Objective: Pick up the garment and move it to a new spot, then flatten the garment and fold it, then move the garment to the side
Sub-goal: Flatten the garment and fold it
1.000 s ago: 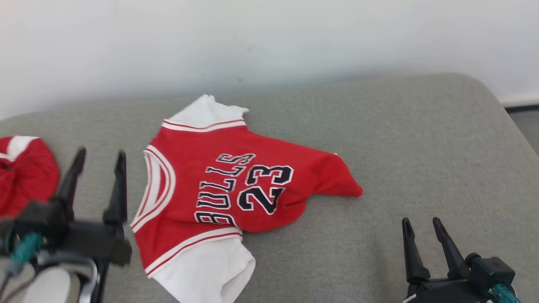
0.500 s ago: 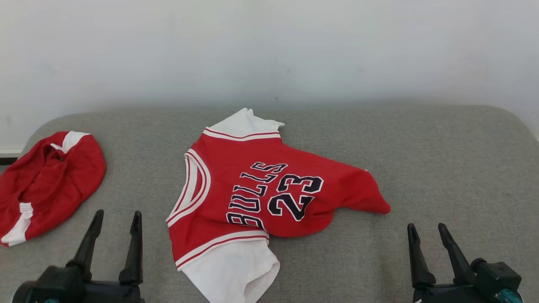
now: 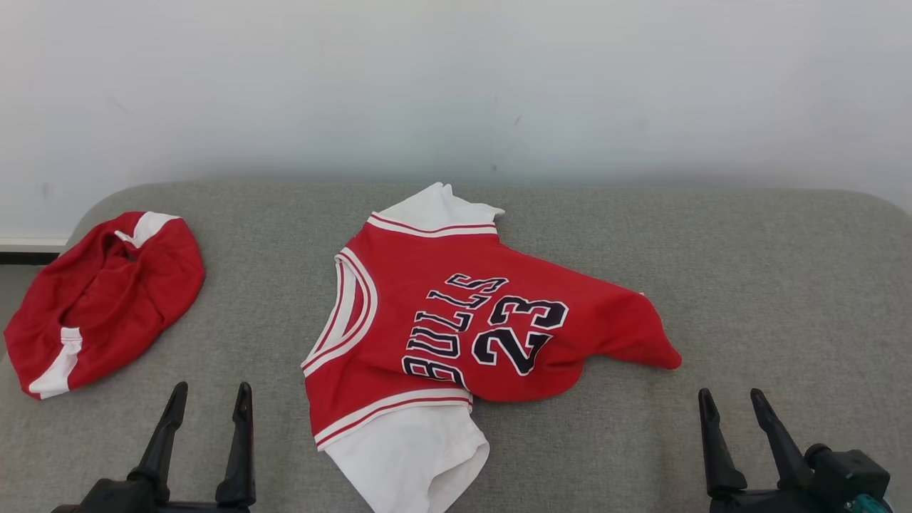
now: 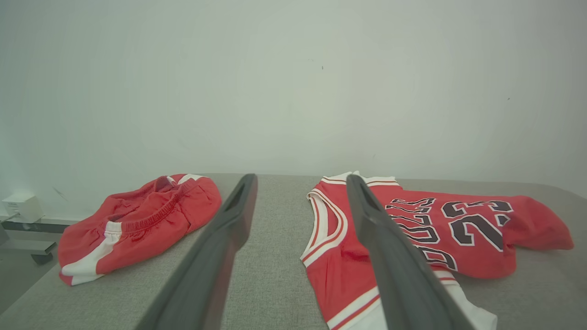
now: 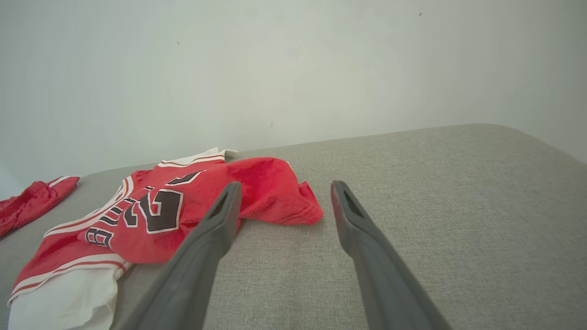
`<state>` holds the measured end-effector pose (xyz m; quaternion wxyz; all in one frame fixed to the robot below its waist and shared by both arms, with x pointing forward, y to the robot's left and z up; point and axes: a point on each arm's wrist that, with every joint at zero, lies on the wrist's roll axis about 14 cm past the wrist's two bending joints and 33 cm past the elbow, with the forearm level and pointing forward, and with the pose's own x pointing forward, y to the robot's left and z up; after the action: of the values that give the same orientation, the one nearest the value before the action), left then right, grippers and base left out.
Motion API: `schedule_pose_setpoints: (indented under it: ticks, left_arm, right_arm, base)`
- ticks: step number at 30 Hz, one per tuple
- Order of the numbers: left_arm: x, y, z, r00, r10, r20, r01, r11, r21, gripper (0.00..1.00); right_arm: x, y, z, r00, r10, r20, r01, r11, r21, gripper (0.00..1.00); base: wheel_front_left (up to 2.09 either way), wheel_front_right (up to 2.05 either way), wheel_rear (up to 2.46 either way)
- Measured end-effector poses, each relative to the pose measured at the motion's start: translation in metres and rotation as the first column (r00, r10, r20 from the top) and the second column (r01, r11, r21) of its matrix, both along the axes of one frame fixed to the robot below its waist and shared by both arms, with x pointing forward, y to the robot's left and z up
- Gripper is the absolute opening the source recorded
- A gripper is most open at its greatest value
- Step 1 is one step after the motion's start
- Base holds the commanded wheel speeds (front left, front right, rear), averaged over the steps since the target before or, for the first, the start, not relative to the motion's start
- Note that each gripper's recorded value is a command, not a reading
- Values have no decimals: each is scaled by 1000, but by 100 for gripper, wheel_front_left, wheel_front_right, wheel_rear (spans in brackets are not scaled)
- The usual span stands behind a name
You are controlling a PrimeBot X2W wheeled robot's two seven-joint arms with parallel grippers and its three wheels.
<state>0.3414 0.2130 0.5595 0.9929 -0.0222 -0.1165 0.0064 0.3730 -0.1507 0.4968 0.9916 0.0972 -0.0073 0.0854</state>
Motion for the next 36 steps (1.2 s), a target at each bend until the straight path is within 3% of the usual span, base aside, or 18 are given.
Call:
schedule_pose_setpoints:
  ticks: [13, 20, 27, 35, 36]
  left_arm:
    - [6, 0, -6, 1000, 11, -14, -11, 1000, -19, 100]
    - [9, 5, -13, 999, 31, -34, -32, 999, -29, 100]
    - [14, 10, -20, 997, 50, -58, -52, 998, -28, 100]
    - [12, 20, -27, 994, 77, -81, -80, 996, -27, 100]
    - [12, 22, -27, 993, 86, -80, -88, 996, -24, 100]
  right_arm:
    - [57, -21, -9, 998, 25, -64, -33, 990, -134, 100]
    - [95, -18, -34, 986, 31, -166, -56, 987, -148, 100]
    - [114, -2, -71, 957, 53, -287, -99, 984, -149, 100]
    - [110, 16, -113, 907, 72, -415, -139, 981, -134, 100]
    - [110, 21, -117, 901, 79, -426, -146, 981, -127, 32]
  base:
    - [0, 0, 0]
    - [0, 0, 0]
    - [0, 0, 0]
    - [0, 0, 0]
    - [0, 0, 0]
